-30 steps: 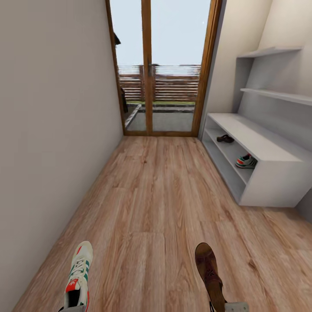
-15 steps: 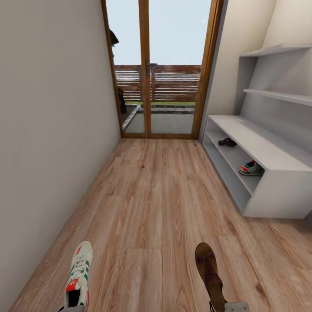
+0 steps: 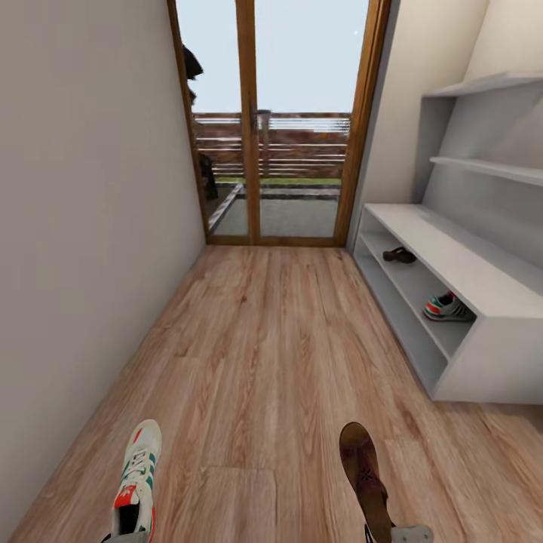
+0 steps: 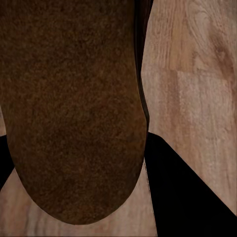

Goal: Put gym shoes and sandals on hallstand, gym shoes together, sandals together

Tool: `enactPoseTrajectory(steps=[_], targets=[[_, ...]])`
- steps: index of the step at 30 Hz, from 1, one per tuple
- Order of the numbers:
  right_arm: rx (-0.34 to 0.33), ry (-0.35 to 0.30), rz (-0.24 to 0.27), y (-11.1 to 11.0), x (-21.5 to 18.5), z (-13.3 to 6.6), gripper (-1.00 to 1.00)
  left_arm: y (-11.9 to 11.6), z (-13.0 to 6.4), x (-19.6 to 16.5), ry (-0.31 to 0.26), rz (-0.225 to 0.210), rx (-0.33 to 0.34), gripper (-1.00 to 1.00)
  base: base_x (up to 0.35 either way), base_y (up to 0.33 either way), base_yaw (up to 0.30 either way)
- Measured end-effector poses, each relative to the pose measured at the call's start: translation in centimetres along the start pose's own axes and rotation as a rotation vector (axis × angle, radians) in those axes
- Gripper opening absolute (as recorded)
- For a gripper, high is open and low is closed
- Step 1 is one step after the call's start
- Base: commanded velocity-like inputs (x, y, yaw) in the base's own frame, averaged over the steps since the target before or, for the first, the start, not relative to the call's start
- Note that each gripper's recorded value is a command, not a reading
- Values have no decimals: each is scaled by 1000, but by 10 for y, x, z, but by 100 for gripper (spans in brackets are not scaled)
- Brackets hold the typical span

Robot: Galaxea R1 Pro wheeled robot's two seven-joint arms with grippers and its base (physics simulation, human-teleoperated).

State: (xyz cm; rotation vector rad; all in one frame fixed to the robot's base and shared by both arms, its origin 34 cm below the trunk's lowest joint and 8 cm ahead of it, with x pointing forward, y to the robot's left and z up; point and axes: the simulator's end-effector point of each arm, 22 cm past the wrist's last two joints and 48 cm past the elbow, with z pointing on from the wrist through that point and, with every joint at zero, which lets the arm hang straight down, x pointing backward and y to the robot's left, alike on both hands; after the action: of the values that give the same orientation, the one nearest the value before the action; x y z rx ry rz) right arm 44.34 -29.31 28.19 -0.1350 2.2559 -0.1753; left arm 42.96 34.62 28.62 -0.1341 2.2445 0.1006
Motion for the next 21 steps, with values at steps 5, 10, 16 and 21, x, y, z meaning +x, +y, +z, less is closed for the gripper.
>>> enactPoseTrajectory(steps=[5,10,16,21], targets=[[0,0,0,0,0,0,-100,0,0,0,-1,0,0,-100,337,-74,0],[1,0,0,0,0,0,-100,0,0,0,0,-1,-1,-100,337,-74,0],[1,0,0,0,0,0,-100,0,0,0,-1,-1,-1,-100,337,-74,0],[1,0,0,0,0,0,-100,0,0,0,-1,-1,-1,-100,337,-74,0]])
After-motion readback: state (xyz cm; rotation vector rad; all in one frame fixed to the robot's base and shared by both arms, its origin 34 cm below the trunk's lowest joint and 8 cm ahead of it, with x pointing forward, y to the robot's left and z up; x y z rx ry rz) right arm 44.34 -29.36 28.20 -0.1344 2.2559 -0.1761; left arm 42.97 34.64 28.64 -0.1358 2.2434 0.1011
